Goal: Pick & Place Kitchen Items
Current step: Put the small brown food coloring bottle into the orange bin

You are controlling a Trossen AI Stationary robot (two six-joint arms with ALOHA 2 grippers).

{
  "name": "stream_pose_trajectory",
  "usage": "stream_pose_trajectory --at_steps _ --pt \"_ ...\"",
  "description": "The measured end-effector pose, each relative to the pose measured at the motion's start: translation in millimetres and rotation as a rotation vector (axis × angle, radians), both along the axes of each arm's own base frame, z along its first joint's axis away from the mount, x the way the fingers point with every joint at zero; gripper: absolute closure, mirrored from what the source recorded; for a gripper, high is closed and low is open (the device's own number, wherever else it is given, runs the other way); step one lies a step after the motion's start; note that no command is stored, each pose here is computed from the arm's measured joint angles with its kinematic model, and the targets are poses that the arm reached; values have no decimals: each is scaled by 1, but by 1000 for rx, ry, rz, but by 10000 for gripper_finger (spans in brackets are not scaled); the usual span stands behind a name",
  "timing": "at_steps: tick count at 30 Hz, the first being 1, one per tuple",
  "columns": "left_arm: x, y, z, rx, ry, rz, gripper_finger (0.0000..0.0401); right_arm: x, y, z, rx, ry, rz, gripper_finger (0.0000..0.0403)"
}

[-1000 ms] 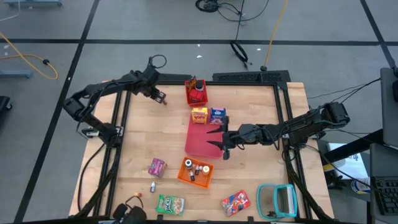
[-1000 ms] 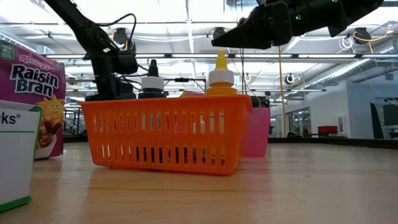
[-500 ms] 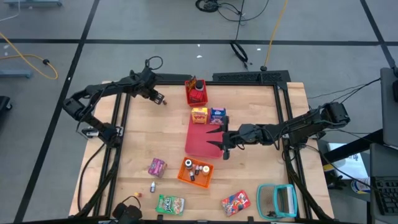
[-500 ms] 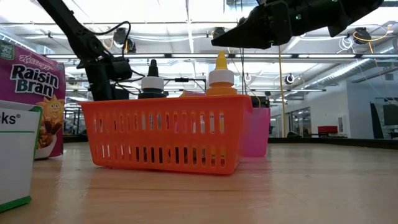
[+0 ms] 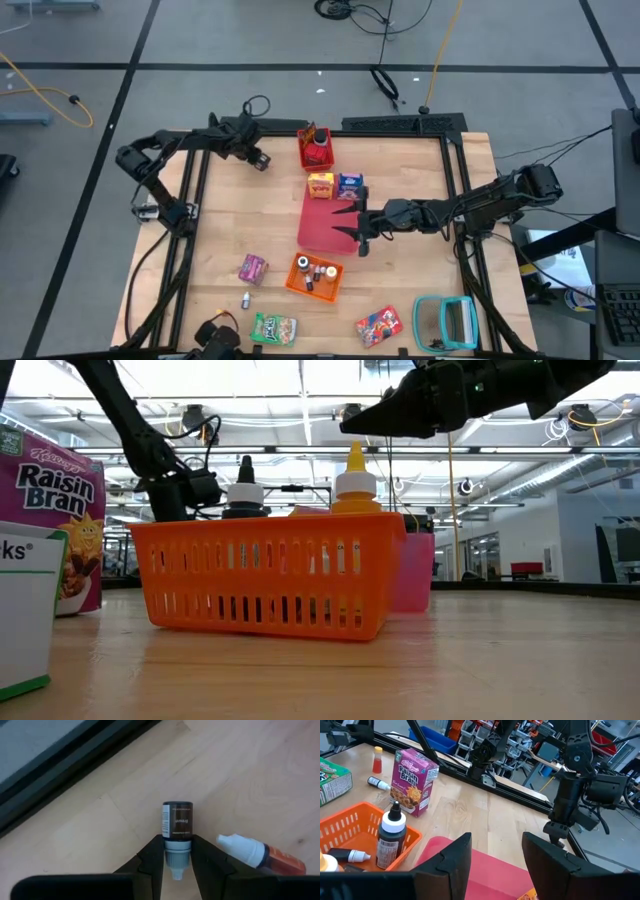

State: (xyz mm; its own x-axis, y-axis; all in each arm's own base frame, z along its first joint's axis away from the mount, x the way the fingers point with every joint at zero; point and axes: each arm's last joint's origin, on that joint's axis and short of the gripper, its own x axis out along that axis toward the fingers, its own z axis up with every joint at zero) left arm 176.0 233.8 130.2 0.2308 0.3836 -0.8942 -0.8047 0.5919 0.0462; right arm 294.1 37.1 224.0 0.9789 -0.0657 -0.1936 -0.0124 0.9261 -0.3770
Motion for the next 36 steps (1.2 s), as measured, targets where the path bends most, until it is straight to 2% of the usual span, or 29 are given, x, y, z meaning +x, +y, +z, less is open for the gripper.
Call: stream_pose_trajectory --at_steps 5,9,19,31,36 --pt "0 0 -1 -6 -1 -1 317 0 0 0 0 3 0 234" --pt "0 -1 -1 -16 11 0 362 0 0 0 -1 2 -1 234" --pt "-5 -7 6 -46 15 45 362 0 0 0 0 1 -1 234" --pt "-11 -40 54 -33 -24 21 362 0 0 0 1 1 -1 234" --pt "-4 -65 78 -1 -99 -56 361 0 0 0 6 0 -2 234"
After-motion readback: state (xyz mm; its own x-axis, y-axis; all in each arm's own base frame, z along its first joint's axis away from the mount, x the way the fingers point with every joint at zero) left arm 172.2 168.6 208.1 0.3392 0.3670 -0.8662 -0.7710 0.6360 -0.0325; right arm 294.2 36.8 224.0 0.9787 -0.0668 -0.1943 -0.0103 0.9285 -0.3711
